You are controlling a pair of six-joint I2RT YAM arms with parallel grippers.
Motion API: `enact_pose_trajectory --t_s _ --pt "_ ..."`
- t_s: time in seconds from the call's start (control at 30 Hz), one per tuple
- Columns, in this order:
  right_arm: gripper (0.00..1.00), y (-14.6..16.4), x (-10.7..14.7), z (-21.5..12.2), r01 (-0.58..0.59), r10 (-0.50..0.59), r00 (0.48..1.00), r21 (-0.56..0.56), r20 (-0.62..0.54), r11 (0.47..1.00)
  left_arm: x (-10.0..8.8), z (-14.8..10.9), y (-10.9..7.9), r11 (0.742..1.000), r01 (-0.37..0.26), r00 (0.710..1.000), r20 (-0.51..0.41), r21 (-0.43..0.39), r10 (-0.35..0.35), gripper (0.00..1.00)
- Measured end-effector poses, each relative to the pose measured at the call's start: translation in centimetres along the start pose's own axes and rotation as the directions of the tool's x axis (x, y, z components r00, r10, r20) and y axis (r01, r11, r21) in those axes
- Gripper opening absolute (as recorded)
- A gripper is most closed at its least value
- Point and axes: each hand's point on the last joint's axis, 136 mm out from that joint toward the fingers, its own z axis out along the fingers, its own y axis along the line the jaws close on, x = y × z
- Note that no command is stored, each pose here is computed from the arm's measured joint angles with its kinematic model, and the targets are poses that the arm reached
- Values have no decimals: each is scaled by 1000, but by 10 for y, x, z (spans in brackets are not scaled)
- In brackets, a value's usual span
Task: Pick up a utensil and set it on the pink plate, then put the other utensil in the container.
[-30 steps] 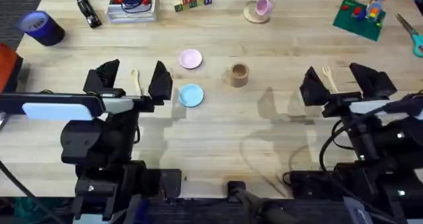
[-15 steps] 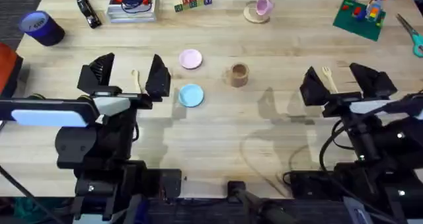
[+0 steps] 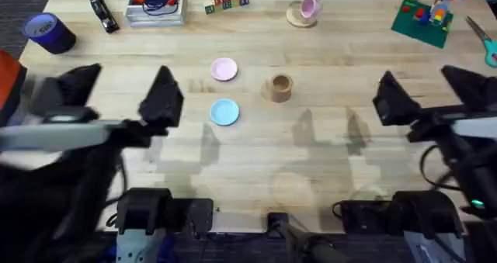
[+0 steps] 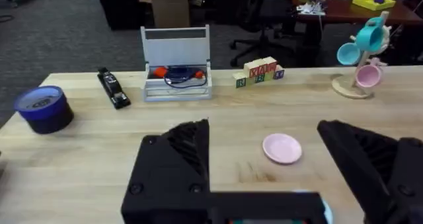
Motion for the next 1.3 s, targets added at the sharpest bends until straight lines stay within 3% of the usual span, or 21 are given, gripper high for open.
enact_pose_trajectory --t_s 0.27,0.57,0.9,1.13,1.3 --pt "995 0 -30 -20 -5 5 990 -2 -138 1000 -48 -42 0 1000 0 984 -176 -1 0 994" --pt "995 1 -34 -28 -9 4 896 -7 -444 1000 -71 -45 0 1000 1 907 -420 -1 -1 993" --pt "995 0 -47 -29 28 -52 755 -47 -654 999 -76 -40 0 1000 9 776 -630 -7 -11 993" --pt "995 0 -51 -25 60 -96 741 -76 -665 995 -54 -46 0 999 31 605 -795 -39 -50 992" --pt "995 -1 -55 -21 68 -102 755 -78 -648 995 -46 -33 0 998 33 550 -833 -47 -57 994"
